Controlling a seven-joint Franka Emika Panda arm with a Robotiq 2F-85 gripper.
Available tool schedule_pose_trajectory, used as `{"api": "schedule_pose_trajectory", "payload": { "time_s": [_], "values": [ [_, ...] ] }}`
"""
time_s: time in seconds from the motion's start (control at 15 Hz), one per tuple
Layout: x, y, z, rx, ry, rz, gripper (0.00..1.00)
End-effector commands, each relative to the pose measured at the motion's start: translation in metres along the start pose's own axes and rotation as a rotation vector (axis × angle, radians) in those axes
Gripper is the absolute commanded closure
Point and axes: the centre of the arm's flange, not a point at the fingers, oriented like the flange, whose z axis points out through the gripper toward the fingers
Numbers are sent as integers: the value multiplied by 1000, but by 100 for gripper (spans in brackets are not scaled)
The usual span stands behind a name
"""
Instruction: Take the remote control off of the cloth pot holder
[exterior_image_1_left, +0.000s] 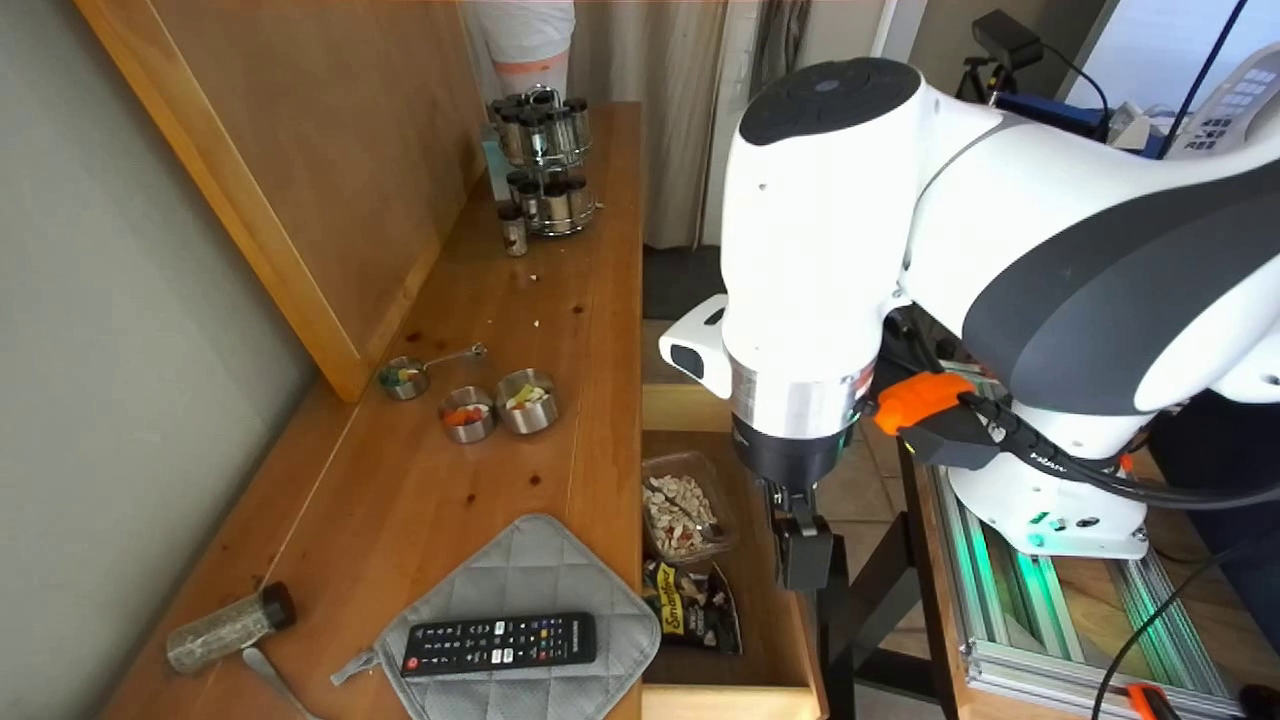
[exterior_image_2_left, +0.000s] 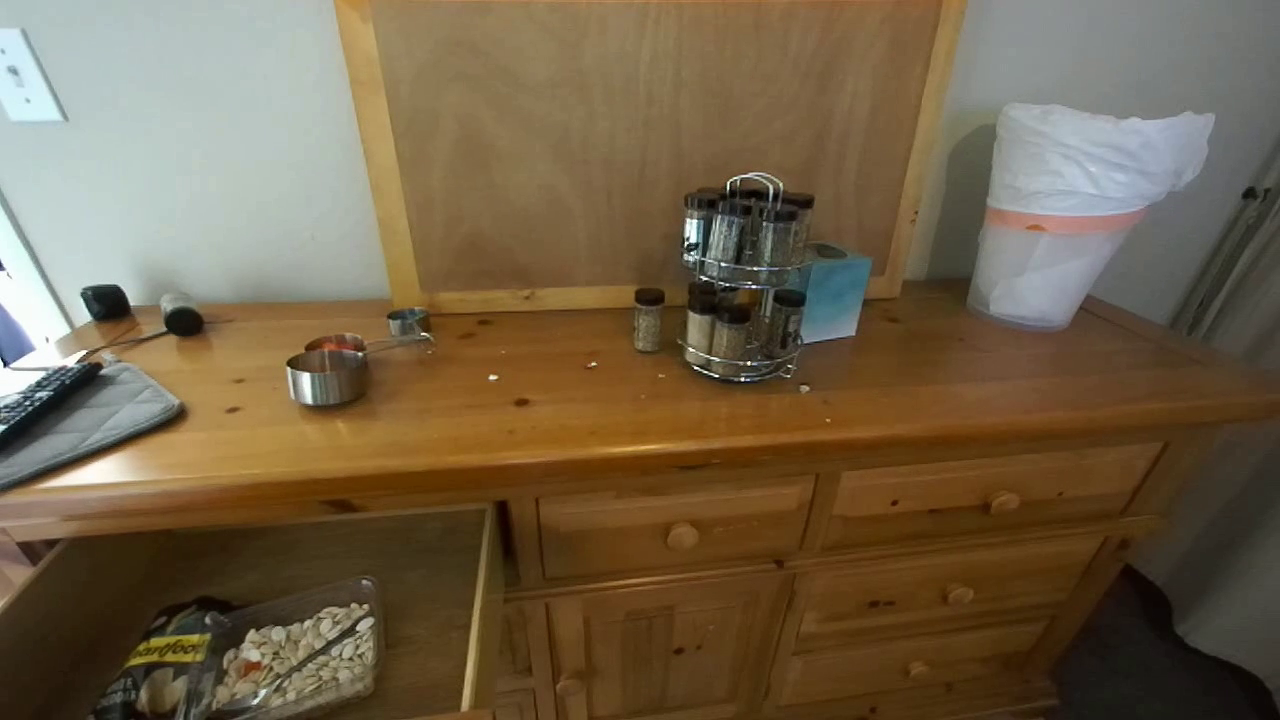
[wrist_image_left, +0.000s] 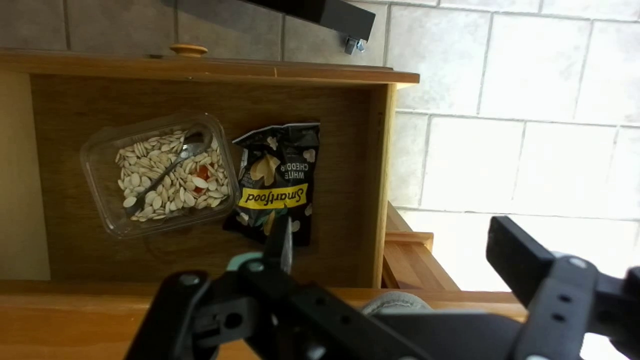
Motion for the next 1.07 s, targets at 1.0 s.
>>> {"api": "schedule_pose_trajectory", "payload": {
  "time_s": [1.0],
  "values": [
    [155, -37, 47, 32, -25, 115, 0]
  ]
}}
